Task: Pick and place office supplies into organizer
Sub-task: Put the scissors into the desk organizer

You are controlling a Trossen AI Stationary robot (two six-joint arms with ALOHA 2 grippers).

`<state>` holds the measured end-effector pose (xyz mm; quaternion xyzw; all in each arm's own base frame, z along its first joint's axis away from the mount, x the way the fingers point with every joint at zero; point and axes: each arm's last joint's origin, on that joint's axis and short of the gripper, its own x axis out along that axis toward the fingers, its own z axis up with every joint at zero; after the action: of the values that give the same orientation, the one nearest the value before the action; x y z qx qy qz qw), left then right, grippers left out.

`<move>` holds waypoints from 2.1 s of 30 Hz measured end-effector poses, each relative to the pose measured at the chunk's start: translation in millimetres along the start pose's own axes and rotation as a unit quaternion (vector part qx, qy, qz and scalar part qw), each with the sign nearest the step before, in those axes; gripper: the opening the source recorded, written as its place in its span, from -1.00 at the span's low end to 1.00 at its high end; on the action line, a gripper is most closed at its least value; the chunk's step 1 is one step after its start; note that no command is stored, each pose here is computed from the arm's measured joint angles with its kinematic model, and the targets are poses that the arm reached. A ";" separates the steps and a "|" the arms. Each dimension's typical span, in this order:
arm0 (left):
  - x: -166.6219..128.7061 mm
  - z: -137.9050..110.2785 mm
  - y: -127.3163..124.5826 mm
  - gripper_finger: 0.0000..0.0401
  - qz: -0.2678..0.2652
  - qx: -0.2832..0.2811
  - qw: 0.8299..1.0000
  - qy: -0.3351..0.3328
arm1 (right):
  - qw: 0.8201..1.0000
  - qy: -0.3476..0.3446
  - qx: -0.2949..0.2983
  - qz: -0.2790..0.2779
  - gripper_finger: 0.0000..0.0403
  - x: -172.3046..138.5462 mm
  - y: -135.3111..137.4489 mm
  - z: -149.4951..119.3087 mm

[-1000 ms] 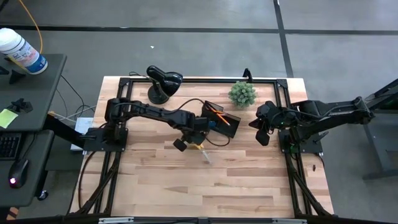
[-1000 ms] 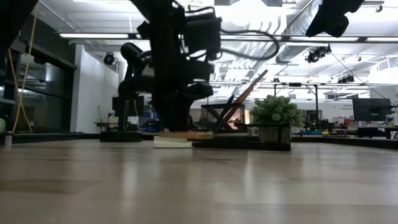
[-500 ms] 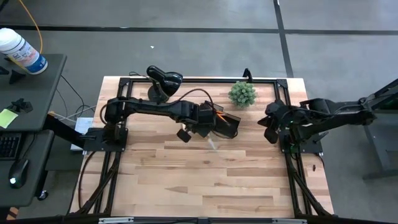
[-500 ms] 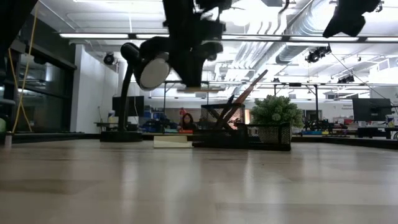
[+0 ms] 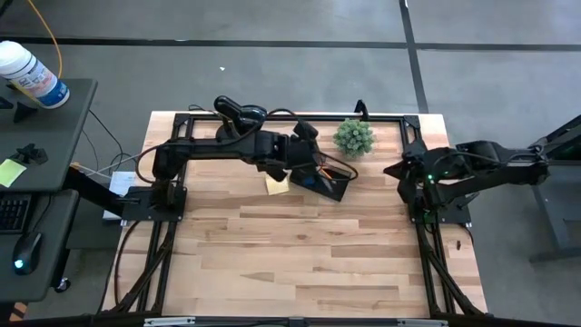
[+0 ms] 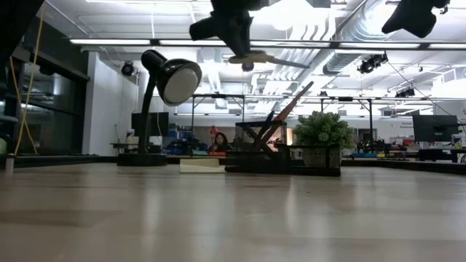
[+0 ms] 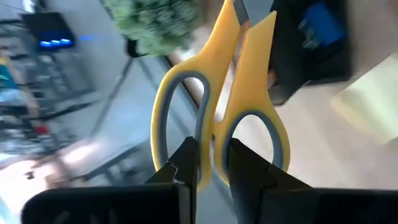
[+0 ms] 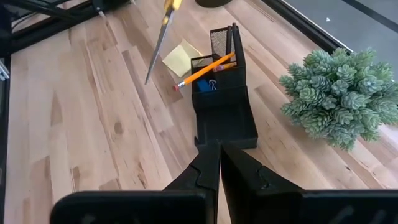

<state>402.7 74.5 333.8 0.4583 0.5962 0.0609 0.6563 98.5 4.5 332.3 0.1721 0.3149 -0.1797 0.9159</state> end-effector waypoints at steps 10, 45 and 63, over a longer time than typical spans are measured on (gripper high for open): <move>4.6 4.8 14.8 -0.80 0.114 0.163 0.973 0.120 | 1.000 0.000 -0.007 -0.002 -0.94 0.7 0.3 0.3; 98.6 24.7 3.5 -0.80 0.093 0.248 0.934 0.240 | 1.000 -0.016 0.002 -0.012 -0.94 0.7 0.4 2.2; 111.3 31.4 -24.6 -0.79 0.093 0.201 0.945 0.240 | 1.000 -0.016 -0.014 -0.014 -0.94 0.8 0.2 2.2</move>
<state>448.8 113.6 232.1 0.6058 0.6907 0.1086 0.3796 100.4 3.6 333.5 0.1520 0.3048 -0.1910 0.9206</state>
